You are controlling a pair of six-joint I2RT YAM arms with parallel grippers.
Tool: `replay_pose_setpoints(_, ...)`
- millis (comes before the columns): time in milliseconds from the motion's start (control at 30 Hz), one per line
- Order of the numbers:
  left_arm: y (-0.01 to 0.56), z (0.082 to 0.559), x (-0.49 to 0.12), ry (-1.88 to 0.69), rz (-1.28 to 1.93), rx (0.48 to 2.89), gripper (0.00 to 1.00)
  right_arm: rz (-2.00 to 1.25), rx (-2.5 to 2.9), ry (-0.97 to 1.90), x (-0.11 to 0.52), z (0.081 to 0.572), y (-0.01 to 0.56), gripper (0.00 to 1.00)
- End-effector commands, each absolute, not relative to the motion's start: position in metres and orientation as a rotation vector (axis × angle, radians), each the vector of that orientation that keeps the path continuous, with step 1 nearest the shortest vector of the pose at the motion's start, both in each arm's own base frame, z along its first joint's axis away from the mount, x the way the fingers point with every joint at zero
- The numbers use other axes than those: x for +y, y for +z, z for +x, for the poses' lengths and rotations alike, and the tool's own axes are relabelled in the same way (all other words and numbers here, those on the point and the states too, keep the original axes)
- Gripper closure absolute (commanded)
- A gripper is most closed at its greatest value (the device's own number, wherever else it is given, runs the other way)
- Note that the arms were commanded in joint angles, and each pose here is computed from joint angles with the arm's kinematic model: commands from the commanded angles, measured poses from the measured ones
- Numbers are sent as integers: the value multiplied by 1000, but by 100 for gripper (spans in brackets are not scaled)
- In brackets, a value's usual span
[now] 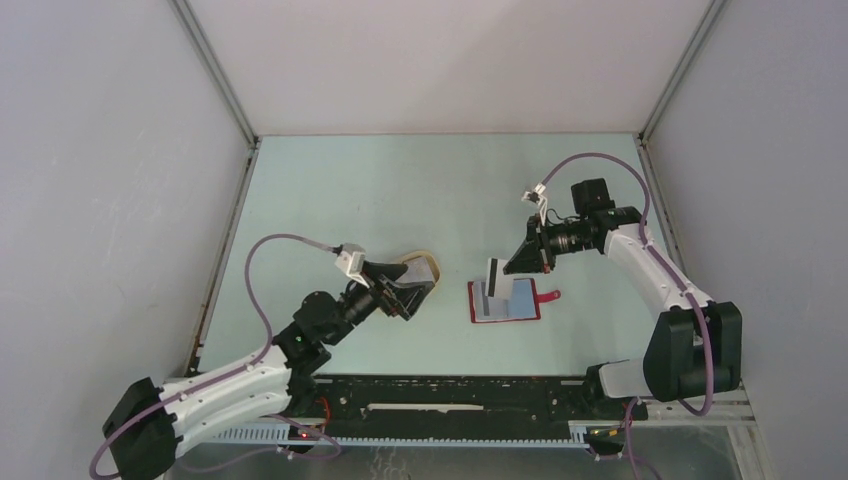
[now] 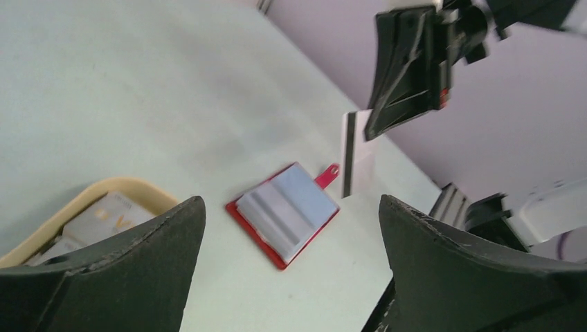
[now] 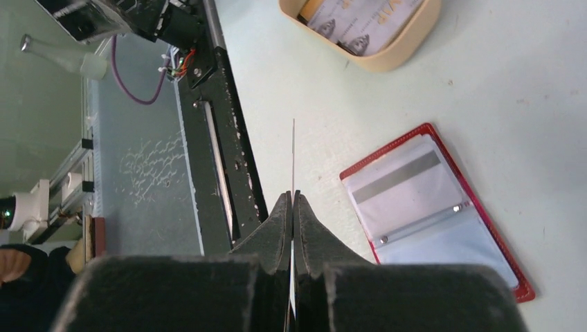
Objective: Put the credit cards into the card holder
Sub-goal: Insert the credit card into the card holder.
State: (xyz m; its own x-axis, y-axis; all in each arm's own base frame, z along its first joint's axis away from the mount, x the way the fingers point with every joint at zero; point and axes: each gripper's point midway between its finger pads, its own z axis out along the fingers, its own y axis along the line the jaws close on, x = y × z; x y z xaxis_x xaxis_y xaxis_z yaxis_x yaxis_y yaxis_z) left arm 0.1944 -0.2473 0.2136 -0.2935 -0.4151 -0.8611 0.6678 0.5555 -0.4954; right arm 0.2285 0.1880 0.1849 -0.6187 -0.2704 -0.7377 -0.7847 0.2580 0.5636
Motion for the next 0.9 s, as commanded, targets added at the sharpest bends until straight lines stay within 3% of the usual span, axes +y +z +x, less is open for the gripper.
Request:
replay_pose_setpoints(0, 183, 202, -250, -1003, 238, 1637, 0, -884, 2083, 1290, 180, 239, 176, 100)
replay_pose_setpoints(567, 172, 199, -288, -1181, 248, 1706, 3, -831, 2154, 1345, 179, 244, 158, 100)
replay_pose_setpoints(867, 153, 199, -311, -1239, 263, 1792, 12, -738, 2196, 1398, 171, 250, 149, 100)
